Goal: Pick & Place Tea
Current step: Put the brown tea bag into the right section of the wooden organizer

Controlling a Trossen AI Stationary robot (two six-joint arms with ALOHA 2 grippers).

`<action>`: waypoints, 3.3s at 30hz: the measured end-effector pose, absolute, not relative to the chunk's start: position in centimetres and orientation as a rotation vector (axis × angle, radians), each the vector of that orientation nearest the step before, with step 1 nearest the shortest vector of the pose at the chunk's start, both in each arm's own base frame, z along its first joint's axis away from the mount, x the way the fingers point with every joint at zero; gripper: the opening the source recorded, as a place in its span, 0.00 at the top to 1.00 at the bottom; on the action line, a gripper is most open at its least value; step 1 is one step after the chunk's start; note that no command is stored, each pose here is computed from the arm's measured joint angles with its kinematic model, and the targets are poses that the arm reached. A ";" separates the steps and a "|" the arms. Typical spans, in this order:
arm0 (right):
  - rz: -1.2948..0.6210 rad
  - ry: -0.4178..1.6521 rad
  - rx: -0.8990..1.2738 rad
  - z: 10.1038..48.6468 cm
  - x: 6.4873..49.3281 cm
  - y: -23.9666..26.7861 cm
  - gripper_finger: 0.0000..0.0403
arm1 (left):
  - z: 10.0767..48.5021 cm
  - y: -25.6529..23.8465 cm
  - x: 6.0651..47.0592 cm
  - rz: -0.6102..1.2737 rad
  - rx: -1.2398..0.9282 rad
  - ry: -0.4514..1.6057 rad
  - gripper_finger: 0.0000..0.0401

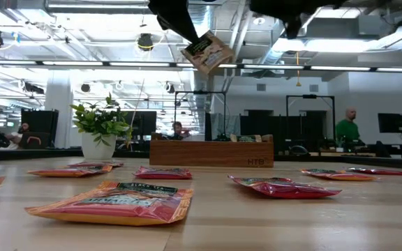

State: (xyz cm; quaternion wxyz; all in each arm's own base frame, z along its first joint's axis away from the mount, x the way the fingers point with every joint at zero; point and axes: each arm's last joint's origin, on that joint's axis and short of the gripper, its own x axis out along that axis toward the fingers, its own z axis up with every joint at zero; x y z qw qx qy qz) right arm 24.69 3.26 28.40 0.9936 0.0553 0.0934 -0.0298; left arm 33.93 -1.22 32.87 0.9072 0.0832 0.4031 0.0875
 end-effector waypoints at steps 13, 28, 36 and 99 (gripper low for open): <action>-0.075 0.400 -0.043 29.7 29.0 3.4 0.80 | 33.0 -1.2 34.0 0.188 0.173 0.819 1.00; -0.117 0.500 -0.084 30.1 30.5 2.0 0.59 | 33.2 -1.2 34.1 0.184 0.167 0.795 1.00; -0.094 0.501 -0.068 30.1 30.6 1.6 0.62 | 33.3 -1.3 34.3 0.164 0.155 0.777 1.00; -0.034 0.558 0.009 29.6 30.3 1.5 1.00 | 32.4 -1.5 36.0 0.130 0.158 0.727 1.00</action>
